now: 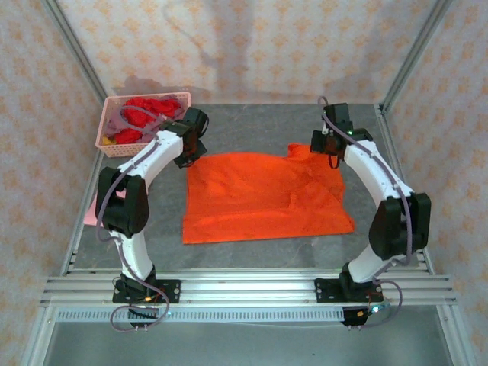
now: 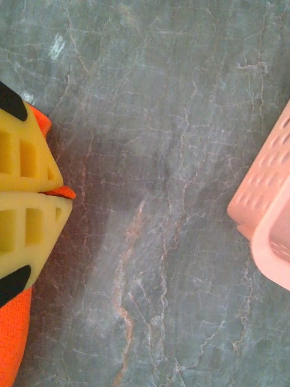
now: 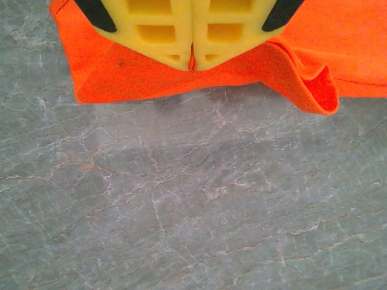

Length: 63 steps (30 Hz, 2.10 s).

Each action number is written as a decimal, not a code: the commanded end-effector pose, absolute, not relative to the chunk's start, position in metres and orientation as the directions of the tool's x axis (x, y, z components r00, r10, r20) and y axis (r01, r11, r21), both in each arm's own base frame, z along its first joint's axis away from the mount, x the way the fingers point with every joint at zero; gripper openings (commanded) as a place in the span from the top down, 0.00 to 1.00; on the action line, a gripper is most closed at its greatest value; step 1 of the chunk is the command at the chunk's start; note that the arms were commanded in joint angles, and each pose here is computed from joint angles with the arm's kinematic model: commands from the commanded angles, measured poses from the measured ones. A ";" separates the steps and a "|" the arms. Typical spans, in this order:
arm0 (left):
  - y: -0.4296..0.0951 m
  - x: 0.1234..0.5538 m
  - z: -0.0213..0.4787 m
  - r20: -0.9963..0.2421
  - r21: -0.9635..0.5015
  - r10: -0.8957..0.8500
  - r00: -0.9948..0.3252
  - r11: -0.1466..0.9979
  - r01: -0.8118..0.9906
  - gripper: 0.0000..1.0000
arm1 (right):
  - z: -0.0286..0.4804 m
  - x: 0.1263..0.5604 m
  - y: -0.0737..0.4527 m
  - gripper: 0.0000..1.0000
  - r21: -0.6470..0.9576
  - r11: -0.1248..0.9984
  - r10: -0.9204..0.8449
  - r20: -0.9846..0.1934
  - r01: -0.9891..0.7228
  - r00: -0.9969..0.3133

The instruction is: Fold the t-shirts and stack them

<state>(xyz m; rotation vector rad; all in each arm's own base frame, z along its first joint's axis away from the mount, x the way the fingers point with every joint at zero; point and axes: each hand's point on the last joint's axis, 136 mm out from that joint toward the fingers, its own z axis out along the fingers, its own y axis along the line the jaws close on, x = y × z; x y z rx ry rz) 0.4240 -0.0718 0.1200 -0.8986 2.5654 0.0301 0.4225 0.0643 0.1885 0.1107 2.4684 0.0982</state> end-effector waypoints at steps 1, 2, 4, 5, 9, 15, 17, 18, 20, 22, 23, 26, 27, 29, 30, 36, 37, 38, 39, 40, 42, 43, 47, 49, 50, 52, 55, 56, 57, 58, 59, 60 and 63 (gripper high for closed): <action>-0.068 0.409 0.130 -0.407 -0.091 -0.565 -0.718 0.807 -0.584 1.00 | 0.196 0.402 0.058 1.00 0.082 0.994 0.106 -0.619 0.070 -0.778; -0.067 0.407 0.131 -0.407 -0.094 -0.565 -0.718 0.807 -0.583 1.00 | 0.197 0.397 0.057 1.00 0.080 0.994 0.104 -0.618 0.069 -0.779; -0.067 0.402 0.132 -0.407 -0.091 -0.559 -0.723 0.812 -0.576 1.00 | 0.198 0.386 0.057 1.00 0.081 0.995 0.102 -0.613 0.066 -0.783; -0.067 0.399 0.132 -0.407 -0.089 -0.556 -0.725 0.814 -0.574 1.00 | 0.198 0.382 0.056 1.00 0.081 0.995 0.101 -0.610 0.065 -0.786; -0.066 0.389 0.130 -0.403 -0.079 -0.546 -0.734 0.820 -0.567 1.00 | 0.198 0.361 0.058 1.00 0.102 0.993 0.111 -0.597 0.062 -0.795; -0.064 0.374 0.127 -0.395 -0.070 -0.541 -0.743 0.824 -0.562 1.00 | 0.194 0.329 0.058 1.00 0.119 0.991 0.125 -0.575 0.068 -0.809; -0.065 0.368 0.126 -0.391 -0.069 -0.537 -0.748 0.827 -0.558 1.00 | 0.192 0.320 0.057 1.00 0.123 0.989 0.134 -0.569 0.077 -0.811; -0.065 0.365 0.125 -0.390 -0.068 -0.534 -0.750 0.829 -0.555 1.00 | 0.191 0.315 0.055 1.00 0.124 0.989 0.139 -0.568 0.082 -0.811; -0.066 0.358 0.123 -0.383 -0.064 -0.530 -0.757 0.832 -0.551 1.00 | 0.189 0.308 0.051 1.00 0.118 0.988 0.147 -0.562 0.098 -0.814; -0.066 0.352 0.120 -0.379 -0.058 -0.525 -0.762 0.835 -0.547 1.00 | 0.193 0.299 0.049 1.00 0.119 0.988 0.153 -0.569 0.103 -0.808; -0.066 0.349 0.120 -0.378 -0.056 -0.525 -0.763 0.835 -0.547 1.00 | 0.193 0.295 0.048 1.00 0.119 0.987 0.156 -0.567 0.107 -0.809; -0.064 0.343 0.117 -0.376 -0.048 -0.522 -0.765 0.836 -0.547 1.00 | 0.191 0.283 0.044 1.00 0.112 0.987 0.158 -0.558 0.115 -0.814; -0.064 0.341 0.115 -0.374 -0.044 -0.521 -0.768 0.837 -0.546 1.00 | 0.190 0.279 0.042 1.00 0.105 0.987 0.159 -0.554 0.121 -0.817; -0.064 0.337 0.113 -0.369 -0.039 -0.519 -0.771 0.837 -0.545 1.00 | 0.188 0.272 0.038 1.00 0.094 0.987 0.162 -0.547 0.132 -0.821; -0.064 0.336 0.111 -0.365 -0.036 -0.518 -0.774 0.838 -0.544 1.00 | 0.187 0.268 0.037 1.00 0.092 0.986 0.164 -0.543 0.136 -0.823; -0.066 0.328 0.106 -0.351 -0.019 -0.503 -0.790 0.847 -0.531 1.00 | 0.181 0.252 0.033 1.00 0.108 0.979 0.203 -0.536 0.172 -0.820; -0.066 0.327 0.105 -0.350 -0.018 -0.501 -0.791 0.848 -0.530 1.00 | 0.180 0.251 0.035 1.00 0.124 0.978 0.208 -0.536 0.167 -0.818; -0.066 0.326 0.103 -0.347 -0.014 -0.500 -0.794 0.849 -0.528 1.00 | 0.178 0.250 0.036 1.00 0.130 0.977 0.212 -0.532 0.168 -0.820; -0.065 0.324 0.102 -0.344 -0.008 -0.497 -0.797 0.850 -0.526 1.00 | 0.177 0.250 0.036 1.00 0.131 0.976 0.219 -0.524 0.176 -0.823; -0.065 0.323 0.101 -0.341 -0.005 -0.496 -0.799 0.851 -0.526 1.00 | 0.175 0.249 0.036 1.00 0.133 0.974 0.225 -0.516 0.183 -0.827; -0.064 0.321 0.100 -0.339 0.001 -0.495 -0.800 0.850 -0.526 1.00 | 0.172 0.246 0.037 1.00 0.140 0.969 0.245 -0.496 0.202 -0.833; -0.064 0.319 0.099 -0.338 0.002 -0.495 -0.801 0.850 -0.526 1.00 | 0.169 0.244 0.035 1.00 0.139 0.966 0.259 -0.484 0.219 -0.836; -0.063 0.315 0.097 -0.334 0.001 -0.497 -0.801 0.849 -0.528 1.00 | 0.162 0.235 0.028 1.00 0.118 0.950 0.310 -0.450 0.289 -0.837; -0.063 0.312 0.097 -0.331 0.001 -0.498 -0.801 0.849 -0.528 1.00 | 0.160 0.232 0.024 1.00 0.100 0.944 0.324 -0.442 0.313 -0.836; -0.063 0.311 0.097 -0.331 0.000 -0.499 -0.801 0.849 -0.529 1.00 | 0.160 0.231 0.022 1.00 0.095 0.942 0.330 -0.441 0.323 -0.835; -0.064 0.310 0.098 -0.327 -0.002 -0.497 -0.804 0.851 -0.526 1.00 | 0.162 0.231 0.020 1.00 0.088 0.938 0.337 -0.443 0.334 -0.831; -0.069 0.309 0.103 -0.329 -0.015 -0.491 -0.806 0.857 -0.516 1.00 | 0.168 0.235 0.020 1.00 0.097 0.937 0.340 -0.458 0.334 -0.821; -0.071 0.310 0.105 -0.332 -0.019 -0.488 -0.807 0.859 -0.511 1.00 | 0.169 0.237 0.020 1.00 0.097 0.938 0.338 -0.462 0.332 -0.820; -0.072 0.311 0.108 -0.337 -0.023 -0.485 -0.807 0.861 -0.508 1.00 | 0.171 0.239 0.020 1.00 0.095 0.939 0.336 -0.466 0.331 -0.818; -0.073 0.311 0.111 -0.340 -0.023 -0.481 -0.808 0.864 -0.504 1.00 | 0.173 0.240 0.020 1.00 0.093 0.940 0.333 -0.468 0.330 -0.819; -0.074 0.311 0.114 -0.343 -0.023 -0.477 -0.809 0.866 -0.500 1.00 | 0.174 0.242 0.020 1.00 0.093 0.940 0.332 -0.470 0.328 -0.818; -0.075 0.310 0.116 -0.347 -0.022 -0.473 -0.810 0.867 -0.498 1.00 | 0.175 0.243 0.020 1.00 0.092 0.940 0.331 -0.471 0.327 -0.818; -0.075 0.306 0.120 -0.355 -0.019 -0.474 -0.806 0.866 -0.500 1.00 | 0.177 0.245 0.020 1.00 0.088 0.941 0.327 -0.471 0.326 -0.819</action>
